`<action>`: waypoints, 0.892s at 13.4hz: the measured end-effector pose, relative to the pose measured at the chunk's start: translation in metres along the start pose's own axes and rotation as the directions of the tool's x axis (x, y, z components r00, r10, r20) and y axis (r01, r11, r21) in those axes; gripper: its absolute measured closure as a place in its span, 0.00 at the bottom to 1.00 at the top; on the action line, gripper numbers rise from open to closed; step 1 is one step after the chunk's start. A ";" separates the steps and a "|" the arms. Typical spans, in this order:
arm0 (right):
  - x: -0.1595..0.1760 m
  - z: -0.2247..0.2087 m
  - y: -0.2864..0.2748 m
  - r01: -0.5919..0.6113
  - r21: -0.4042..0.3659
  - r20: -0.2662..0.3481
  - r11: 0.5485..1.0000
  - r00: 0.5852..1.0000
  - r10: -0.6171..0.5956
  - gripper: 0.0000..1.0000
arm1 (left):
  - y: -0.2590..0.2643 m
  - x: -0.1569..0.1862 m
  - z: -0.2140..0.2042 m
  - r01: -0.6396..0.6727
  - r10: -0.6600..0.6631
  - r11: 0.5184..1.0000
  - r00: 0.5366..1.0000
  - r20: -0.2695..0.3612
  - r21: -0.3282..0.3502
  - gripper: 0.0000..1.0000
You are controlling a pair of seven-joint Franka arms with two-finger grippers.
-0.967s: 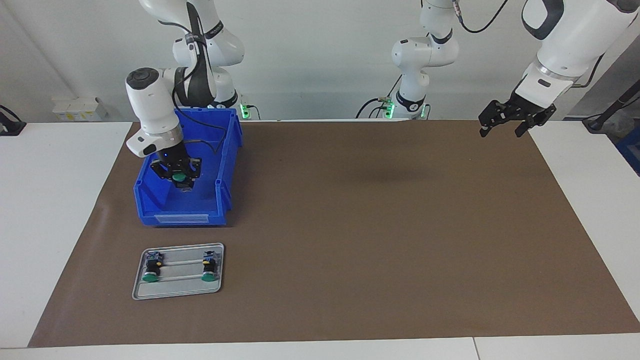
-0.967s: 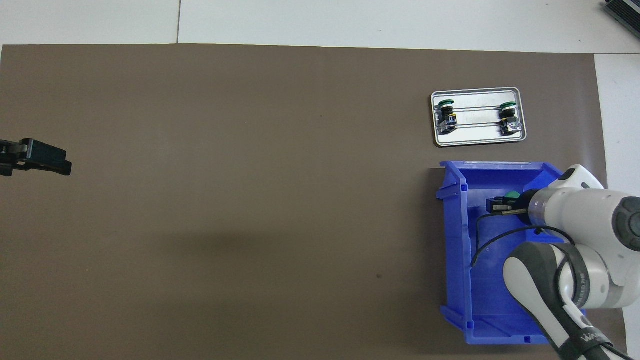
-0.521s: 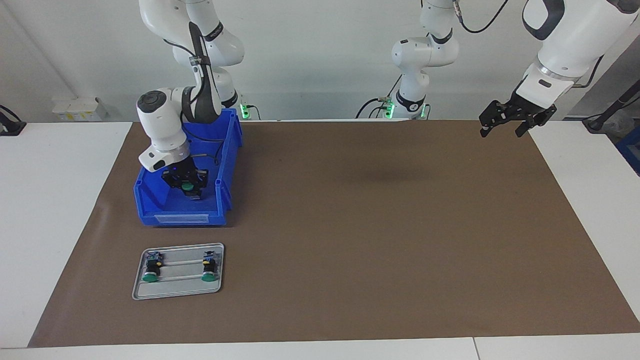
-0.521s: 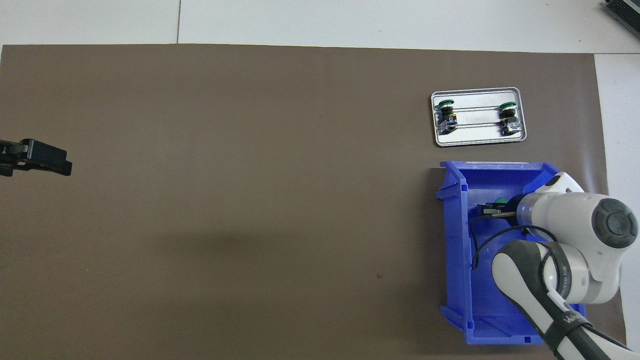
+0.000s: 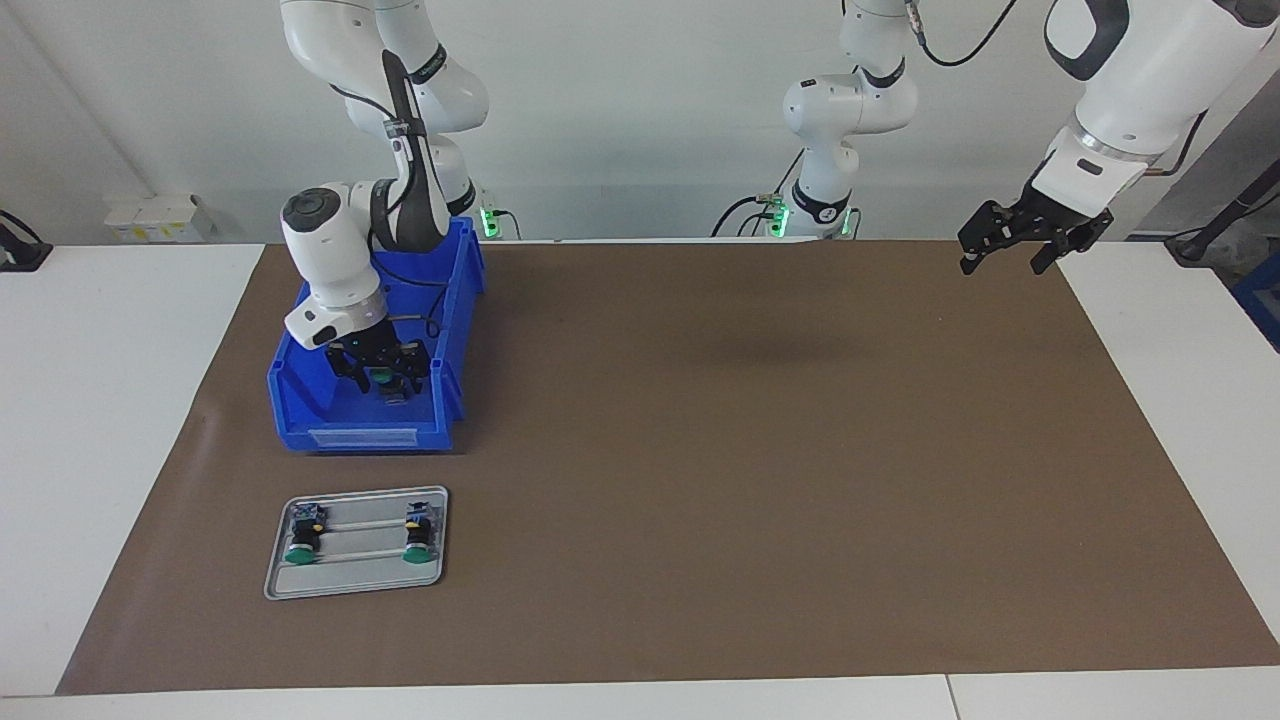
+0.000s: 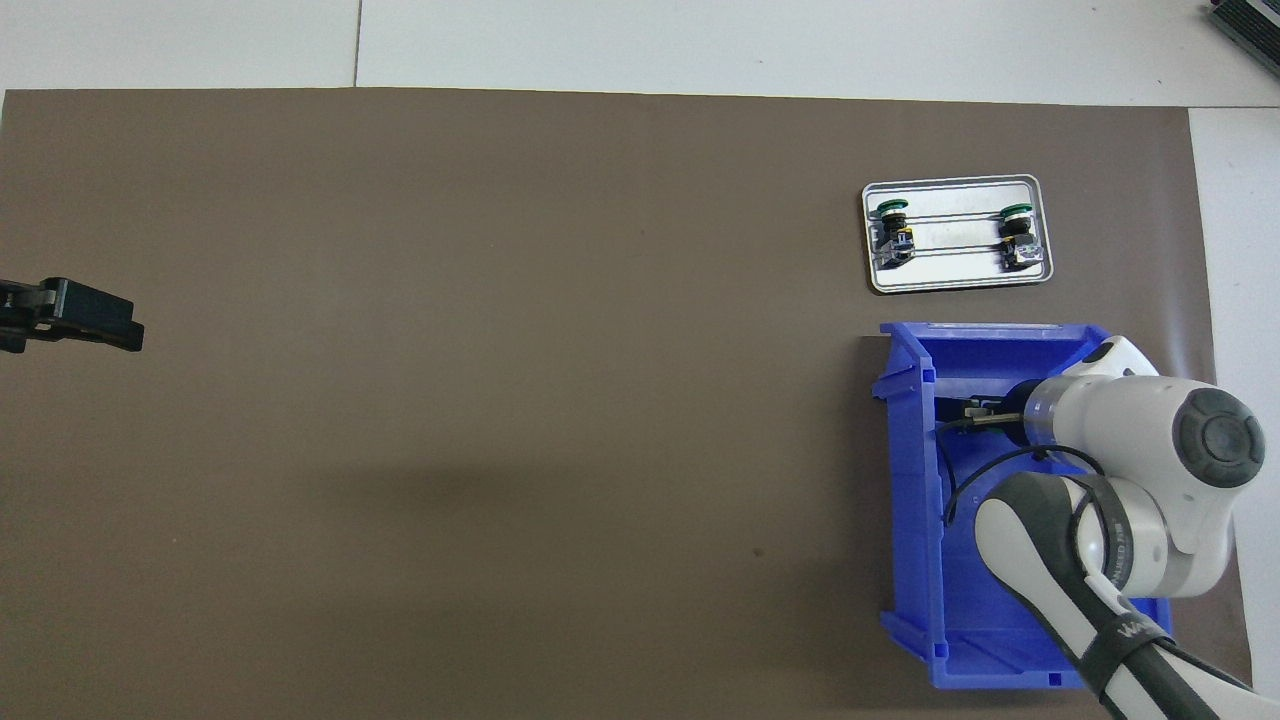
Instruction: Place and press button with both arms
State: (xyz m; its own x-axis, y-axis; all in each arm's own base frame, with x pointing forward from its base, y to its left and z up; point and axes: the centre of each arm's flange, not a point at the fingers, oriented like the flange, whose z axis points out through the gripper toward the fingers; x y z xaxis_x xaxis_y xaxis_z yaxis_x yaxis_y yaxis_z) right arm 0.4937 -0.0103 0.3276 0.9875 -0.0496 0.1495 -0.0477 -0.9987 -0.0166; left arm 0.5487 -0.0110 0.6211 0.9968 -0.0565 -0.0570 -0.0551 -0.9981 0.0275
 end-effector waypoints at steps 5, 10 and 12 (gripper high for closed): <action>0.051 -0.122 -0.003 0.004 0.012 0.032 1.000 0.999 -0.005 0.00 | 0.000 0.000 0.000 0.000 0.000 1.000 1.000 0.000 0.000 0.00; 0.082 -0.245 -0.003 0.006 0.008 0.067 1.000 0.998 -0.007 0.00 | 0.000 0.000 0.000 0.000 0.000 1.000 1.000 0.000 0.000 0.00; 0.088 -0.289 0.005 -0.007 0.000 0.104 1.000 0.995 0.007 0.00 | 0.000 0.000 0.000 0.000 0.000 1.000 1.000 0.000 0.000 0.00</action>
State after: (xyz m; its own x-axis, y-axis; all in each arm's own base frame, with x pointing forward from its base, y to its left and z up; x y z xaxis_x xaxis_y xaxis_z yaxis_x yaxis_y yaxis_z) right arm 0.5373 -0.0219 0.6267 0.9974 -0.0549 0.0462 -0.0541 -0.9984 -0.0180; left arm 0.5487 -0.0110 0.6211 0.9968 -0.0565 -0.0570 -0.0551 -0.9981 0.0275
